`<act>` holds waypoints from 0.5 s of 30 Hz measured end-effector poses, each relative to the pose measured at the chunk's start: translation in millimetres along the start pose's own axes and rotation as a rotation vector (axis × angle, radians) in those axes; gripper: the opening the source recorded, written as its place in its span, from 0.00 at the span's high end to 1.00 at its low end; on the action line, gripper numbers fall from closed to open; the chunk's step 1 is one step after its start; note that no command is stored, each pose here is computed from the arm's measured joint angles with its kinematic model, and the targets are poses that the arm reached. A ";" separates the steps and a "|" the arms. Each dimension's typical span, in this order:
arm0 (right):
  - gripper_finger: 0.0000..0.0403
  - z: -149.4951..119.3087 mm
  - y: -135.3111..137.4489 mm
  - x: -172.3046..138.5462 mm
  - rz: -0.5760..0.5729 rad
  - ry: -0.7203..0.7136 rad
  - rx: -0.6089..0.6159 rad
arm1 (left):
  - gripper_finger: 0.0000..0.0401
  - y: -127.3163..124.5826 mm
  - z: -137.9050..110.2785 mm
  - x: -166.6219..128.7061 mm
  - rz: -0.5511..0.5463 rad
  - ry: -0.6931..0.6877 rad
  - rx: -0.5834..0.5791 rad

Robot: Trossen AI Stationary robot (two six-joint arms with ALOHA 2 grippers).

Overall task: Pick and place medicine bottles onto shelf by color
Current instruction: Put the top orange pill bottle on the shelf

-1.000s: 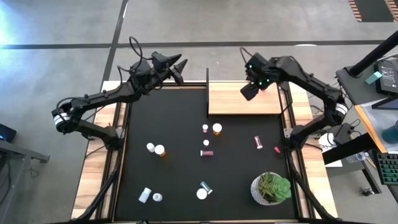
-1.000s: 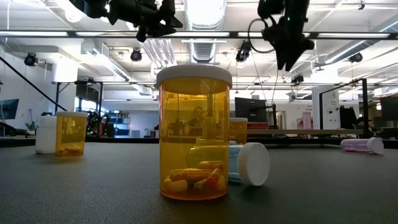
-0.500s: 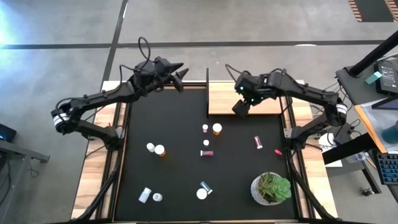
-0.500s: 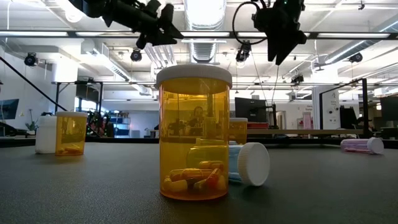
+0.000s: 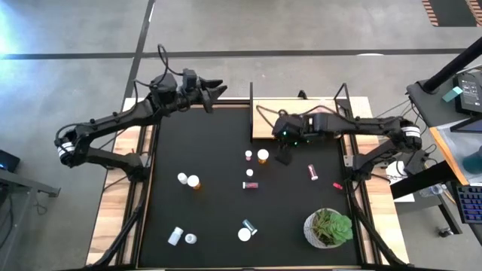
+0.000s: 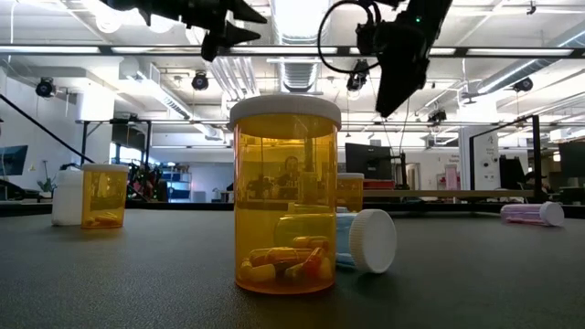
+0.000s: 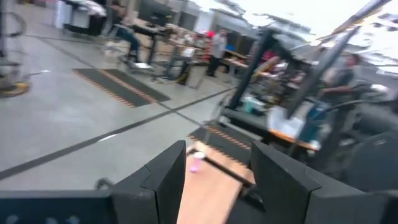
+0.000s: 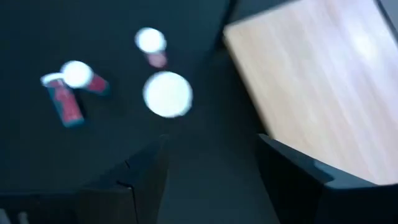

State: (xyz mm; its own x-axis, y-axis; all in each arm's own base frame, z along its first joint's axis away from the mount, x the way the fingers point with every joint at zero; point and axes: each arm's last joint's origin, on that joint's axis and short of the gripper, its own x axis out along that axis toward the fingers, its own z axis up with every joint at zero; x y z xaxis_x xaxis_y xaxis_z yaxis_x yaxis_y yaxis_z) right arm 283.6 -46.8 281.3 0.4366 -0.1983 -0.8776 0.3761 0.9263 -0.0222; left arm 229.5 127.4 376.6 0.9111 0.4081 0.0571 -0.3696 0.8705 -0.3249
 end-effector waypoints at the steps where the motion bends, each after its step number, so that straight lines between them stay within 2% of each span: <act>1: 0.44 -1.7 3.2 3.6 0.007 -0.011 -0.007 | 0.59 -2.3 1.2 -1.8 -0.017 -0.001 0.000; 5: 0.44 -8.4 15.0 15.3 0.032 -0.052 -0.031 | 0.59 -9.3 3.5 -8.5 -0.048 0.006 -0.001; 9: 0.44 -13.2 29.8 22.0 0.070 -0.116 -0.150 | 0.59 -13.5 6.9 -14.0 -0.064 -0.006 0.000; 15: 0.44 -13.5 37.6 28.1 0.083 -0.146 -0.194 | 0.59 -14.9 9.7 -17.5 -0.069 -0.019 0.008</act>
State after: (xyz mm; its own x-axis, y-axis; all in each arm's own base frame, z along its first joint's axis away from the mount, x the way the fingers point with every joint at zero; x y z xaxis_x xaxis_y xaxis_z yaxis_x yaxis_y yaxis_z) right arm 299.0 -13.2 249.3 0.5784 -0.1502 -0.8018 0.1761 0.9827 -0.0571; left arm 217.3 110.0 389.6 0.9310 0.3520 0.0966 -0.3075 0.8989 -0.3120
